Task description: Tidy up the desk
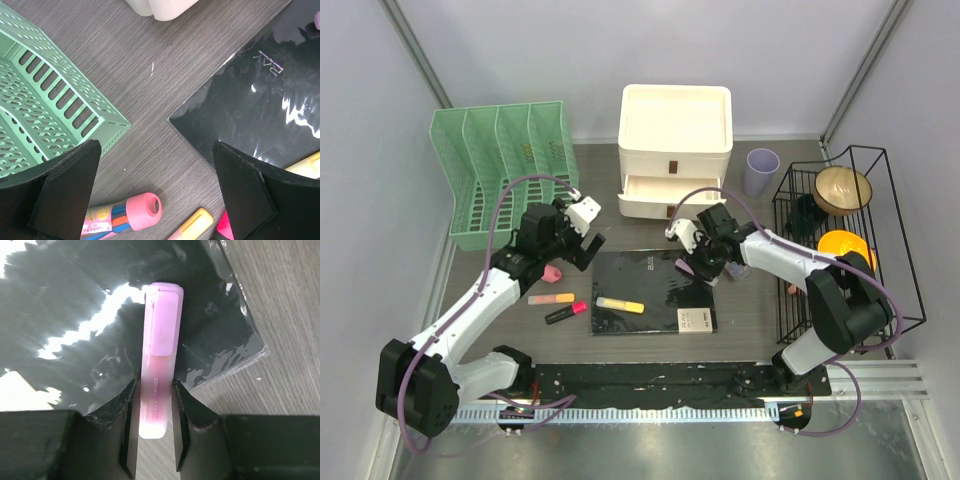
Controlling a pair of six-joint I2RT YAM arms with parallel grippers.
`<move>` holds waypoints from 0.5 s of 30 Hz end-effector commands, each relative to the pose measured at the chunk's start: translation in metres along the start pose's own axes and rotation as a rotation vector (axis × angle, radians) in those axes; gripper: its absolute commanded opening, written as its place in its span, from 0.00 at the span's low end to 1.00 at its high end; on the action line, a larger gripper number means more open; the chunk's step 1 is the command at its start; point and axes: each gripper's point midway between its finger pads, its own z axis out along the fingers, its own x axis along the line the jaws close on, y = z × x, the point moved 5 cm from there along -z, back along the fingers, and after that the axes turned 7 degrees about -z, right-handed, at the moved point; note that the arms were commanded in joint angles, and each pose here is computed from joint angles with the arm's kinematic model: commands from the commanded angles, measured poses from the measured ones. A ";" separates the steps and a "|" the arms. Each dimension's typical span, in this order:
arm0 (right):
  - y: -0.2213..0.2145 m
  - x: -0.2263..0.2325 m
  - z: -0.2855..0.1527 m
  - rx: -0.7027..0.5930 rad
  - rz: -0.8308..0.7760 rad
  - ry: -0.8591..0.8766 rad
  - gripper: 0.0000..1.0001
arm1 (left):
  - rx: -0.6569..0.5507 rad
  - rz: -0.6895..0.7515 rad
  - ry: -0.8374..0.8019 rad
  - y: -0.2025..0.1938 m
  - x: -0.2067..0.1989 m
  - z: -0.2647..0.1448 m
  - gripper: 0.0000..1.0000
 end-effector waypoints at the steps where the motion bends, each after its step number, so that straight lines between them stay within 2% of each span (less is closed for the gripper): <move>1: 0.040 -0.006 -0.036 -0.121 0.006 -0.006 0.01 | -0.068 0.021 0.025 0.014 0.005 -0.004 1.00; 7: 0.084 -0.014 -0.076 -0.257 0.002 -0.039 0.01 | -0.068 0.025 0.026 0.013 0.005 -0.004 1.00; 15: 0.129 -0.051 -0.116 -0.326 -0.046 -0.205 0.01 | -0.070 0.023 0.022 0.014 0.005 -0.003 1.00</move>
